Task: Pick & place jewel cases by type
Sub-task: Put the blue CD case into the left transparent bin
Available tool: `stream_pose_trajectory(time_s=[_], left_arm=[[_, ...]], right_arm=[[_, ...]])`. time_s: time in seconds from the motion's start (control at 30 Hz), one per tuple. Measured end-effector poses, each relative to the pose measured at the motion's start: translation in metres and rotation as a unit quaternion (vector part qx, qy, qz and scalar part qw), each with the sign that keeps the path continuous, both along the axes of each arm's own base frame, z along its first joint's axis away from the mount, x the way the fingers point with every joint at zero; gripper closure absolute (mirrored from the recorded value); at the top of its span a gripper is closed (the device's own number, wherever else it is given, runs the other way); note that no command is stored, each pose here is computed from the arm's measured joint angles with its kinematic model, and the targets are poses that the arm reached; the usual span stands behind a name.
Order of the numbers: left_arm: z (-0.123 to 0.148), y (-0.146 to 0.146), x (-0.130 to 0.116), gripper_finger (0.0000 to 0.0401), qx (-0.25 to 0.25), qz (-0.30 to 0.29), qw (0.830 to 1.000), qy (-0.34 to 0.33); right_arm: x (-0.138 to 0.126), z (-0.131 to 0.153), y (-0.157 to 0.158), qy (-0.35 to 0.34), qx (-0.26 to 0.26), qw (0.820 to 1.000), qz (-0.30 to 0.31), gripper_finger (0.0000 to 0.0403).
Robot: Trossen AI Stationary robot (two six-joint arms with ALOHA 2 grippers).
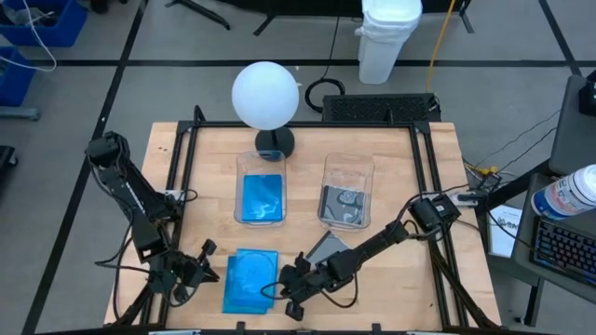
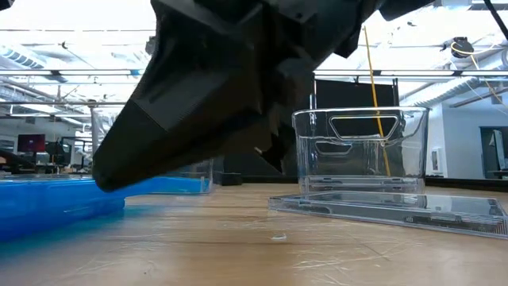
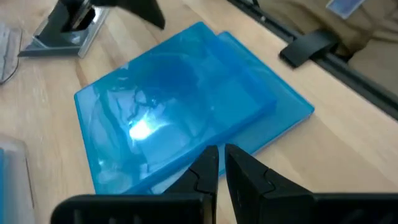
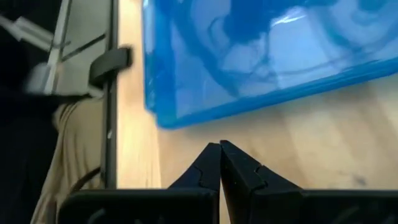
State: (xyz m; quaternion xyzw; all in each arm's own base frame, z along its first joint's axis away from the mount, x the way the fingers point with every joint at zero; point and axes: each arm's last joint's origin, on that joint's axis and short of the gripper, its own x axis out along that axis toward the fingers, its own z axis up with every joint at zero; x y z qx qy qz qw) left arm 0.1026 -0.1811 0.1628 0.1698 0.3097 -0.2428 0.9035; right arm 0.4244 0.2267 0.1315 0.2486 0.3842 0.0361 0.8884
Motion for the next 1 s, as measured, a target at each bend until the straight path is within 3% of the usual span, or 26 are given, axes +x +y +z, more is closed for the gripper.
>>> stream_pose_trajectory(time_s=[0.17,0.37,0.6,0.8,1.0], left_arm=[[-0.001,0.001,0.000,0.0364,0.020,-0.008,1.000,-0.005],[-0.001,0.001,0.000,0.0364,0.021,-0.005,1.000,-0.009],[-0.001,-0.004,0.002,0.0364,-0.015,0.015,1.000,-0.009],[-0.015,-0.016,0.005,0.0364,-0.006,-0.022,1.000,-0.003],[-0.026,-0.029,0.007,0.0364,-0.033,-0.060,0.997,0.021]], right_arm=[[0.000,0.001,0.003,-0.001,0.020,0.999,0.028,0.0359],[0.006,0.003,-0.005,-0.004,0.040,0.999,0.003,0.0287],[0.013,0.002,-0.020,0.002,0.048,0.999,-0.014,0.0218],[0.016,0.002,-0.027,0.009,0.061,0.998,-0.010,0.0190],[0.014,-0.004,-0.035,0.039,0.058,0.997,-0.025,0.0183]])
